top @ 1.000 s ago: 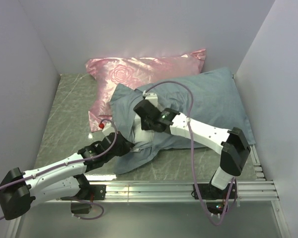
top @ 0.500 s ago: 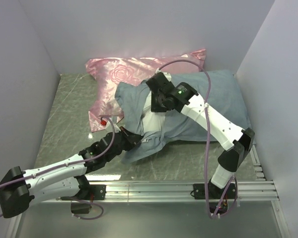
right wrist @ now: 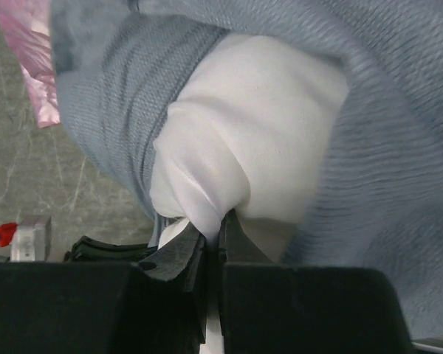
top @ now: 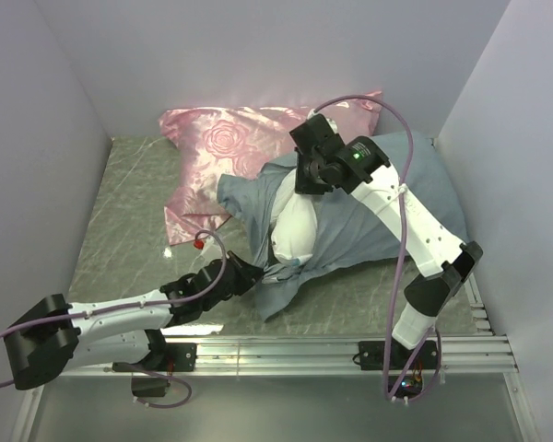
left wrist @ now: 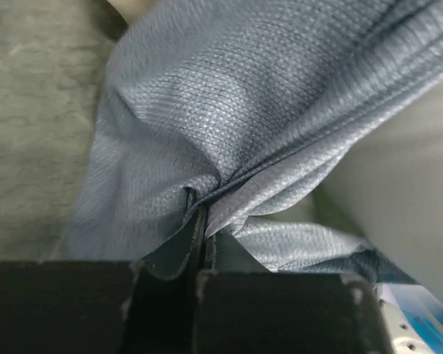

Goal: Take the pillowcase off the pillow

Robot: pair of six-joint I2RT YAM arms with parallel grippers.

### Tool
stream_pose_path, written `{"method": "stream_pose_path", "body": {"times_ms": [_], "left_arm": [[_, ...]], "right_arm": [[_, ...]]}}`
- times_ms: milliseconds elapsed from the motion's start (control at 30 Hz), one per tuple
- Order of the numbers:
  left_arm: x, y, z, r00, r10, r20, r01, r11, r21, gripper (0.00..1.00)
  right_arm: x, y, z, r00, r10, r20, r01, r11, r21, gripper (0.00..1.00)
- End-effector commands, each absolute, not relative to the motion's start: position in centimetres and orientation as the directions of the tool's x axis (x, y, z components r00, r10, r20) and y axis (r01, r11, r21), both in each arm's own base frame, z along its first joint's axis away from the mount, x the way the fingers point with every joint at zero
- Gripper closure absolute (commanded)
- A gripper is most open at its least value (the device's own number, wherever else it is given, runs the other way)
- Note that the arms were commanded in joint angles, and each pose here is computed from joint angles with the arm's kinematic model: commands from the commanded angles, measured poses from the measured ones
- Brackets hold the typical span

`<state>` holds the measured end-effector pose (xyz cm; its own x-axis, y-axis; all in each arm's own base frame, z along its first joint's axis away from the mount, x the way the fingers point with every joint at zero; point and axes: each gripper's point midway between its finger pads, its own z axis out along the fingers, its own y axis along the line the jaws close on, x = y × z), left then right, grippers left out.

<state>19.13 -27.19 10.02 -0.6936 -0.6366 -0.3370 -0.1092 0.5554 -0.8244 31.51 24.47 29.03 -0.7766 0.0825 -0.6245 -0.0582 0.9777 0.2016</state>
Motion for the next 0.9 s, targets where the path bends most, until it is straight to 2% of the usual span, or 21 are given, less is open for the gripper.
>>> {"method": "stream_pose_path", "body": {"times_ms": [0, 100, 200, 267, 300, 333, 367, 400, 433, 500, 533, 633, 667, 767, 867], "left_arm": [[13.1, -21.3, -0.7, -0.843, -0.417, -0.339, -0.217, 0.842, -0.495, 0.99], [14.0, -21.5, -0.8, -0.842, -0.409, -0.352, -0.217, 0.854, -0.473, 0.99], [15.6, -22.6, 0.7, -0.827, -0.416, -0.377, -0.186, 0.837, -0.515, 1.00], [17.1, -22.9, 2.4, -0.807, -0.434, -0.400, -0.179, 0.825, -0.536, 0.99], [17.6, -23.0, 3.0, -0.804, -0.439, -0.402, -0.176, 0.821, -0.544, 1.00], [18.3, -22.8, 3.5, -0.797, -0.439, -0.415, -0.171, 0.823, -0.541, 0.99], [19.4, -22.7, 5.0, -0.779, -0.463, -0.423, -0.179, 0.811, -0.557, 1.00], [20.1, -22.5, 5.8, -0.762, -0.476, -0.439, -0.182, 0.809, -0.560, 0.99], [20.7, -22.1, 6.9, -0.742, -0.495, -0.453, -0.189, 0.802, -0.567, 0.99], [21.8, -21.2, 8.7, -0.701, -0.523, -0.486, -0.213, 0.803, -0.556, 0.94], [22.6, -21.0, 10.4, -0.673, -0.547, -0.498, -0.214, 0.788, -0.577, 0.91], [23.1, -20.3, 12.6, -0.647, -0.549, -0.529, -0.194, 0.790, -0.582, 0.69], [23.2, -20.6, 13.9, -0.641, -0.551, -0.534, -0.174, 0.782, -0.598, 0.56], [22.9, -20.4, 16.5, -0.621, -0.558, -0.550, -0.128, 0.764, -0.632, 0.39], [22.8, -18.8, 17.9, -0.573, -0.577, -0.582, -0.132, 0.766, -0.629, 0.31]], "right_arm": [[37.4, 21.5, 42.3, -0.366, 0.397, -0.842, 0.007, 0.905, 0.425, 1.00], [36.1, 21.5, 43.2, -0.361, 0.415, -0.835, -0.042, 0.887, 0.459, 1.00], [34.4, 22.1, 41.5, -0.428, 0.383, -0.818, -0.077, 0.887, 0.456, 1.00], [32.3, 22.5, 42.3, -0.410, 0.421, -0.809, -0.139, 0.848, 0.511, 1.00], [31.6, 23.2, 38.3, -0.473, 0.385, -0.792, -0.141, 0.855, 0.499, 1.00], [29.8, 23.7, 39.1, -0.458, 0.410, -0.789, -0.190, 0.821, 0.538, 1.00], [29.0, 24.1, 38.0, -0.474, 0.420, -0.774, -0.191, 0.809, 0.556, 1.00], [28.1, 24.4, 34.1, -0.513, 0.385, -0.767, -0.167, 0.832, 0.529, 1.00], [26.3, 25.2, 34.0, -0.519, 0.401, -0.755, -0.195, 0.804, 0.561, 1.00], [24.6, 25.8, 29.2, -0.569, 0.360, -0.740, -0.183, 0.821, 0.540, 1.00], [23.4, 26.3, 28.7, -0.575, 0.375, -0.727, -0.190, 0.803, 0.565, 1.00], [22.1, 26.8, 24.7, -0.613, 0.365, -0.701, -0.175, 0.802, 0.571, 1.00], [21.8, 26.8, 23.1, -0.628, 0.348, -0.696, -0.166, 0.814, 0.557, 1.00], [21.4, 27.1, 21.3, -0.640, 0.328, -0.695, -0.153, 0.832, 0.534, 1.00], [21.4, 27.1, 20.8, -0.640, 0.336, -0.691, -0.149, 0.828, 0.541, 1.00]]}}
